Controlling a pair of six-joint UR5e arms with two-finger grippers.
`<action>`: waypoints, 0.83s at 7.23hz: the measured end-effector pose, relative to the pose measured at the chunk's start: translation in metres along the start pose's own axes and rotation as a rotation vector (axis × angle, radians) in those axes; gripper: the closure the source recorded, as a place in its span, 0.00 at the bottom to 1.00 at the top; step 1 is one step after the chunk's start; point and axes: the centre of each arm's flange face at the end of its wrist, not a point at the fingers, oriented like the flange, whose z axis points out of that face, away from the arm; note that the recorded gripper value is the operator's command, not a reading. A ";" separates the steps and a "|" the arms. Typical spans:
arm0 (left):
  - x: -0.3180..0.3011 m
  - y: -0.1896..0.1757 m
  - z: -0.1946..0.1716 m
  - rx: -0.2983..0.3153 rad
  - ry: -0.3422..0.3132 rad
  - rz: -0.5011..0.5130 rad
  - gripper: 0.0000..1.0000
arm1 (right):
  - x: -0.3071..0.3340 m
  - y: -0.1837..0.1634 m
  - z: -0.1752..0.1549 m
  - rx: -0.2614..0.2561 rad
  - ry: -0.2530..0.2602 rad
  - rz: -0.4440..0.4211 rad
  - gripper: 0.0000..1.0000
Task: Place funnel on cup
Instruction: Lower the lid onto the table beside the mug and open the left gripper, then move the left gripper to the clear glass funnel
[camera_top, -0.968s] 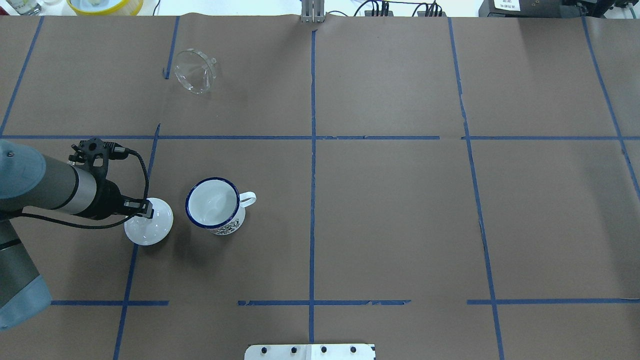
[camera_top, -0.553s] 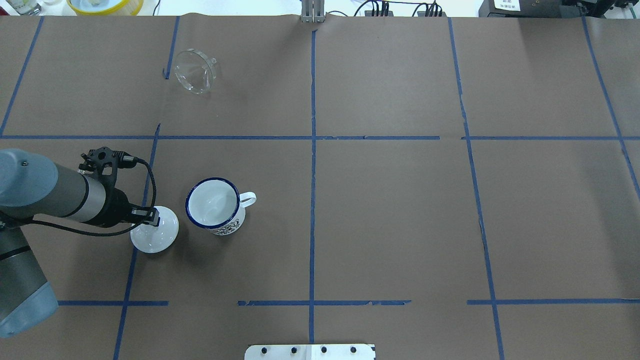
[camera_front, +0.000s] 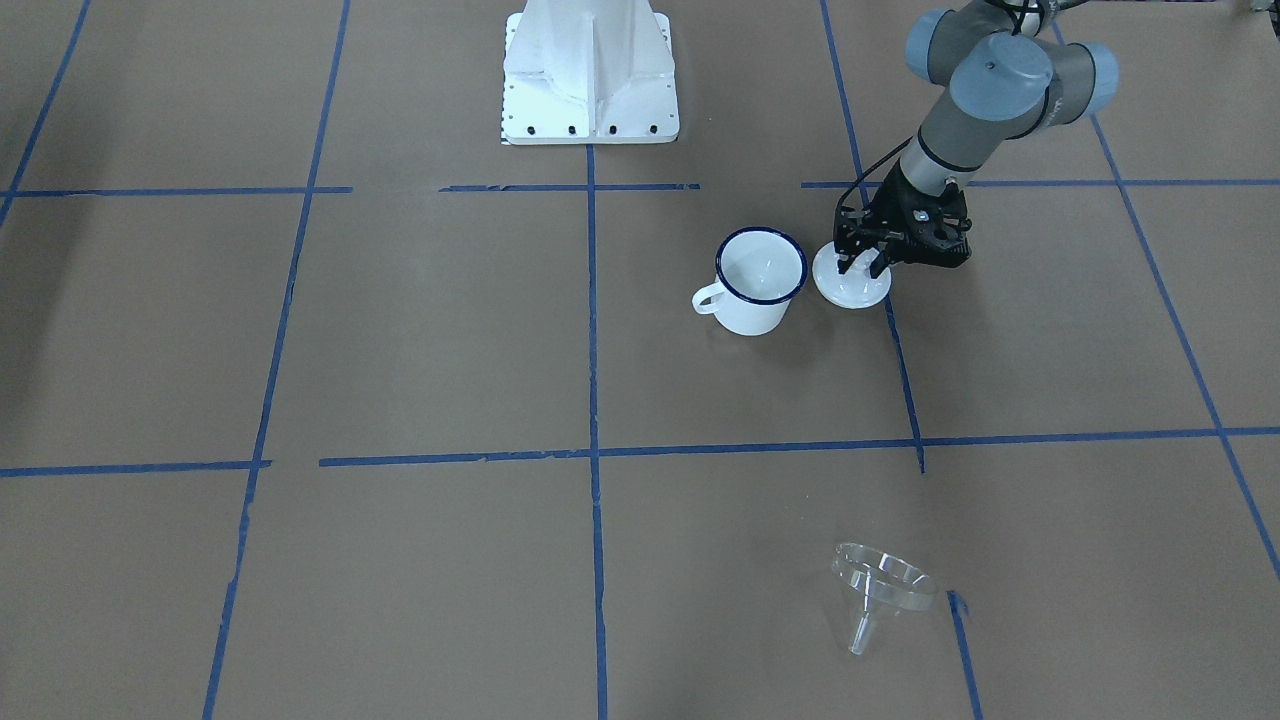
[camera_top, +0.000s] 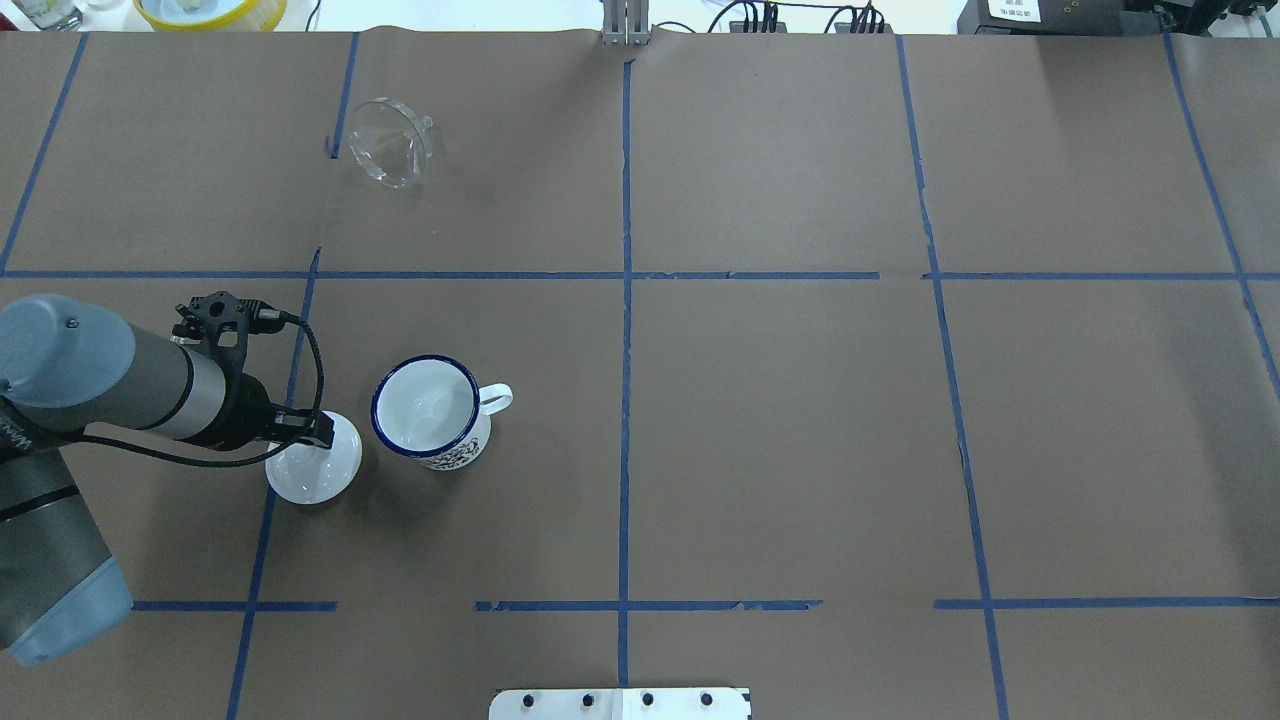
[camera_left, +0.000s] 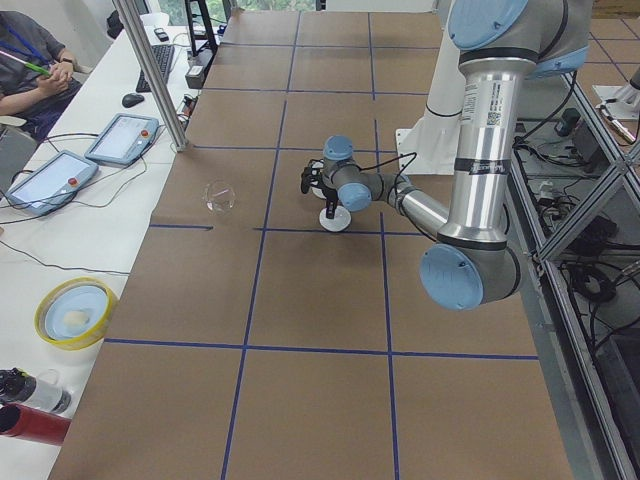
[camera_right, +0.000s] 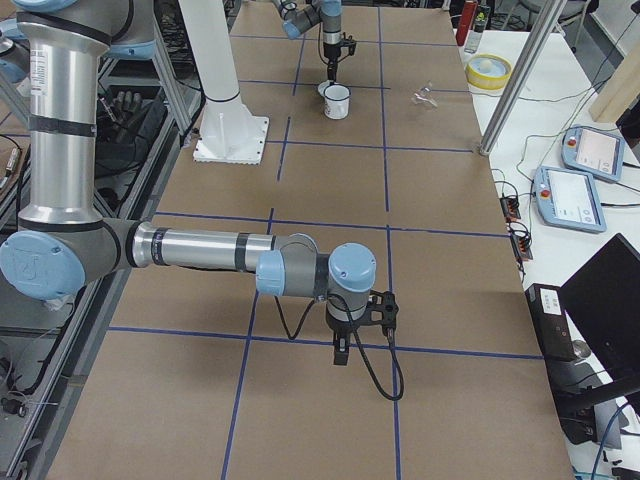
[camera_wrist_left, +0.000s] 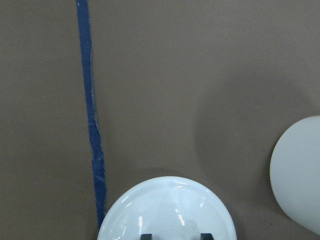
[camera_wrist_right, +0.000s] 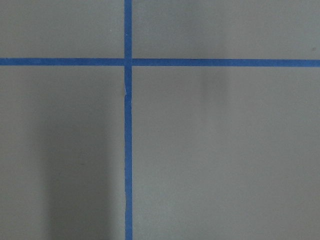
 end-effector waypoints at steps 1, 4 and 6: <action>0.003 -0.007 -0.017 0.026 0.020 -0.001 0.00 | 0.000 0.000 0.000 0.000 0.000 0.000 0.00; -0.004 -0.077 -0.101 0.215 0.084 -0.122 0.00 | 0.000 0.000 0.000 0.000 0.000 0.000 0.00; 0.018 -0.119 -0.131 0.319 0.176 -0.395 0.00 | 0.000 0.000 0.000 0.000 0.000 0.000 0.00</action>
